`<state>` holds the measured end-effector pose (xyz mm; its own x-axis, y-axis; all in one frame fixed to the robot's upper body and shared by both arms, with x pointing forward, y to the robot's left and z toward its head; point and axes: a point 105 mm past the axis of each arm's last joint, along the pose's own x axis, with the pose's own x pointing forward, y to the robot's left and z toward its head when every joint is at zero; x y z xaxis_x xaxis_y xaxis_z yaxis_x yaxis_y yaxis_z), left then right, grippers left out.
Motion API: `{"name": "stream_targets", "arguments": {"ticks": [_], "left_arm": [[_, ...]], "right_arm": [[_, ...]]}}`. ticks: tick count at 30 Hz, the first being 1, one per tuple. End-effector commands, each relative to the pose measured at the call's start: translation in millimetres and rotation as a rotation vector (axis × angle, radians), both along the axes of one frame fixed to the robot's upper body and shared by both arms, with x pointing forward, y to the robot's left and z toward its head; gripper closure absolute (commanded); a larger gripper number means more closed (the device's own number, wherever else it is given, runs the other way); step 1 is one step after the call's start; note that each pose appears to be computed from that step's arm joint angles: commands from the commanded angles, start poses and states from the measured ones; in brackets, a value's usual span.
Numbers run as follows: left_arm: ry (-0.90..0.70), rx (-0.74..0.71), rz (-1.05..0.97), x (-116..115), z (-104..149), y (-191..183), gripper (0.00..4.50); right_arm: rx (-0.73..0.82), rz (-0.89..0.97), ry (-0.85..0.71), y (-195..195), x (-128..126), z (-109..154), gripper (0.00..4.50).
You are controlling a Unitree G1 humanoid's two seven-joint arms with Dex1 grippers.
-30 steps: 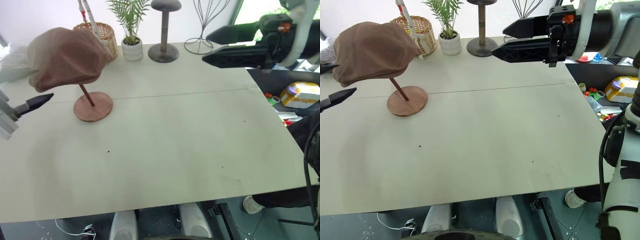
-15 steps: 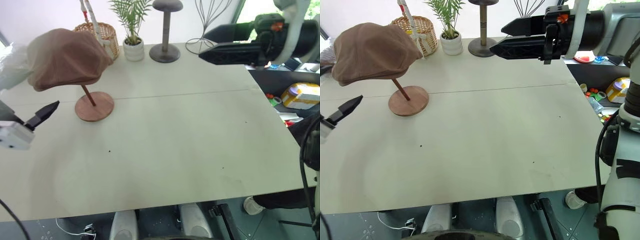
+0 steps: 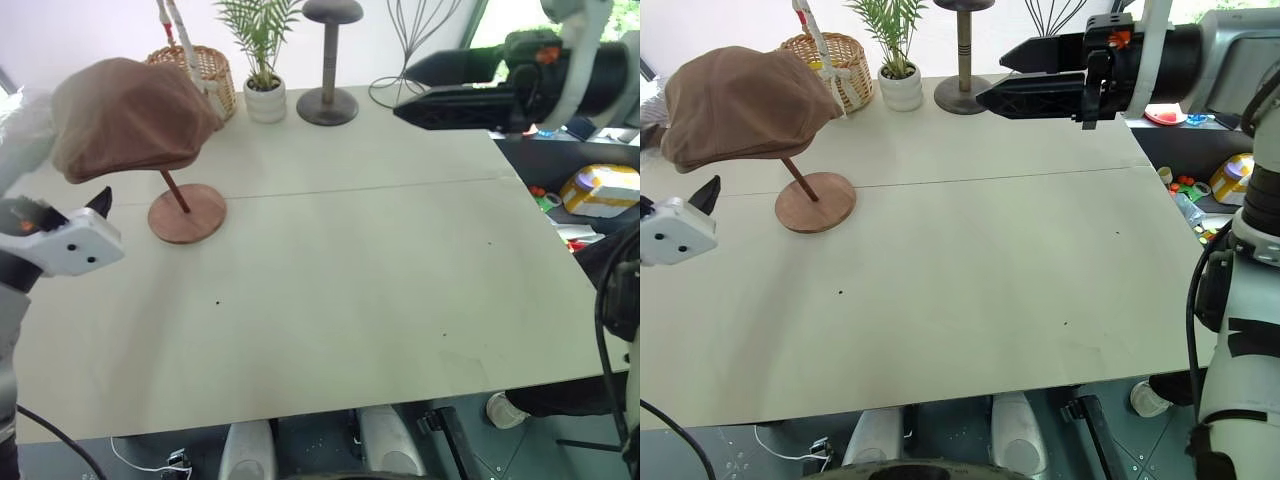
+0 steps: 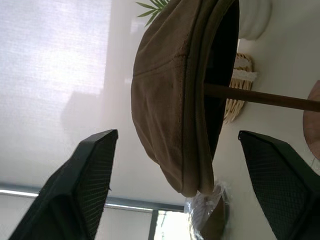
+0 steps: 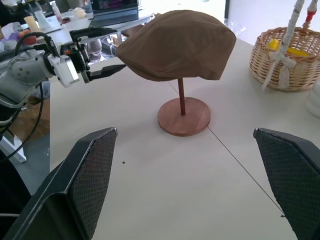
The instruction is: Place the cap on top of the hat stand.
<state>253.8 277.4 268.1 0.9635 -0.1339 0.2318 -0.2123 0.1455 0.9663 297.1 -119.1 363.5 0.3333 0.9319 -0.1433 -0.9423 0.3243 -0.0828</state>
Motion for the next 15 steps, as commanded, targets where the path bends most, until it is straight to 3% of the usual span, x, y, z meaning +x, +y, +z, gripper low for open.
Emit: {"name": "stream_targets", "arguments": {"ticks": [1,5,9,15], "left_arm": [[-0.050,0.018,-0.014,-2.8,12.4,-5.6,2.36],[-0.077,0.022,-0.049,-4.3,16.6,-4.2,4.44],[-0.118,0.060,-0.169,-9.5,24.2,8.7,4.44],[-0.072,0.096,-0.266,-10.7,14.1,31.8,4.44]], "right_arm": [[0.038,0.001,-0.051,-3.0,-5.9,13.1,0.00],[0.041,-0.005,-0.048,-3.9,-5.6,11.4,0.00],[0.044,-0.009,-0.046,-4.3,-4.2,10.6,0.00],[0.044,-0.021,-0.040,-5.7,-2.0,9.5,0.00]]}}
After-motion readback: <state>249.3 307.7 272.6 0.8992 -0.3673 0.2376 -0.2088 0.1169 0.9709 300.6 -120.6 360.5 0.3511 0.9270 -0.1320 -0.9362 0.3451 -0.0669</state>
